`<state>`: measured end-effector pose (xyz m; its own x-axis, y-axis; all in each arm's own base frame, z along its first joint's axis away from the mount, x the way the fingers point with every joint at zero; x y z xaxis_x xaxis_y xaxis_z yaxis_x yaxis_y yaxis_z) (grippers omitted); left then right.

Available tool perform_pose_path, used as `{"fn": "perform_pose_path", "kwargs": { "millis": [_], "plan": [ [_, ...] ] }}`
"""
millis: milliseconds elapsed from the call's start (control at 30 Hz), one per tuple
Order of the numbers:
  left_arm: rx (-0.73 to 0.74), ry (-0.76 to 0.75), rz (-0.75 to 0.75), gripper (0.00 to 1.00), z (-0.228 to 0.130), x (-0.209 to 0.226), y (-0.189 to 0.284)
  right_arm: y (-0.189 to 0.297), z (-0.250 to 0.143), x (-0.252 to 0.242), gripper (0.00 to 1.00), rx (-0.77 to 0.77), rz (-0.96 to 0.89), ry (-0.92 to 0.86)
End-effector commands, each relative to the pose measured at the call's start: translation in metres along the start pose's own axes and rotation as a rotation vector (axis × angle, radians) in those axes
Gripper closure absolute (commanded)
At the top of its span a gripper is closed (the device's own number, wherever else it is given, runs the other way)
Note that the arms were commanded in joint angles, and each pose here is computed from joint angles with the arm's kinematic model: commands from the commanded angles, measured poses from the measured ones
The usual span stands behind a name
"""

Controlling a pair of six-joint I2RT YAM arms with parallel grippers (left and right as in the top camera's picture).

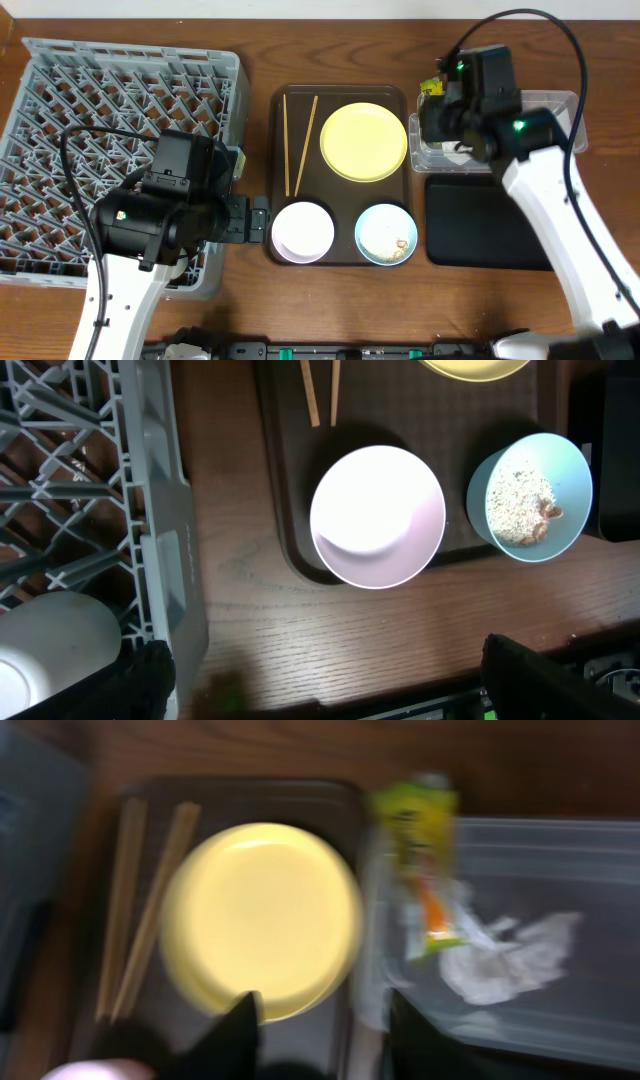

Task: Sort waste into correct bins and load items into the dishwasher
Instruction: 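Carry the waste to the clear bin and release it with the right gripper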

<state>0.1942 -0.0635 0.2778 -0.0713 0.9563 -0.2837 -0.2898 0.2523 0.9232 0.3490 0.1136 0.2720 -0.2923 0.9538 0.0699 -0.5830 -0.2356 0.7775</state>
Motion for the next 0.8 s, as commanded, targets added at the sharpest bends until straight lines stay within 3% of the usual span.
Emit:
{"fn": "perform_pose_path", "kwargs": {
  "millis": [0, 33, 67, 300, 333, 400, 467, 533, 600, 667, 700, 767],
  "plan": [
    [-0.015, -0.020, -0.005, 0.02, 0.000, -0.001, 0.004, 0.001, -0.004, 0.015, 0.73, 0.016, -0.046, 0.048],
    [-0.015, -0.019, -0.005, 0.02, 0.000, -0.001, 0.004, -0.003, -0.006, 0.015, 0.80, 0.028, -0.066, 0.056],
    [-0.015, -0.020, -0.005, 0.02, 0.000, -0.001, 0.004, -0.012, -0.006, 0.010, 0.97, 0.037, -0.124, 0.059],
    [-0.015, -0.020, -0.005, 0.02, 0.000, -0.001, 0.004, -0.077, 0.003, -0.030, 0.99, 0.031, -0.250, 0.000],
    [-0.015, -0.019, -0.005, 0.02, 0.000, -0.001, 0.004, -0.086, -0.001, -0.035, 0.96, 0.052, -0.248, -0.011],
    [-0.015, -0.019, -0.005, 0.02, 0.000, -0.001, 0.004, -0.102, -0.009, -0.044, 0.66, 0.099, -0.240, -0.029],
    [-0.014, -0.019, -0.005, 0.02, 0.000, -0.001, 0.004, -0.113, -0.016, -0.050, 0.46, 0.133, -0.233, -0.041],
    [-0.015, -0.019, -0.005, 0.02, 0.000, -0.001, 0.004, -0.120, -0.021, -0.055, 0.43, 0.156, -0.238, -0.048],
    [-0.015, -0.020, -0.005, 0.02, 0.000, -0.001, 0.004, -0.124, -0.024, -0.056, 0.53, 0.167, -0.239, -0.050],
    [-0.015, -0.019, -0.005, 0.02, 0.000, -0.001, 0.004, -0.126, -0.025, -0.057, 0.71, 0.173, -0.241, -0.051],
    [-0.015, -0.020, -0.005, 0.02, 0.000, -0.001, 0.004, -0.126, -0.025, -0.058, 0.75, 0.174, -0.242, -0.052],
    [-0.015, -0.019, -0.005, 0.02, 0.000, -0.001, 0.004, -0.128, -0.027, -0.059, 0.70, 0.182, -0.244, -0.055]
  ]
}}
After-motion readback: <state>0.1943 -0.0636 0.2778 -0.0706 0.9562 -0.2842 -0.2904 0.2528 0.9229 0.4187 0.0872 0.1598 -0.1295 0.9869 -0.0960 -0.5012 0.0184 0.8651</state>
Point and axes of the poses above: each gripper's point midway between its finger pads, its own y axis back along the fingers, its own x axis along the line the jaws close on, z = x × y, the point moved 7 cm from there along y, back along the fingers, and after that the axes turned 12 degrees about y, right-handed, at the moved point
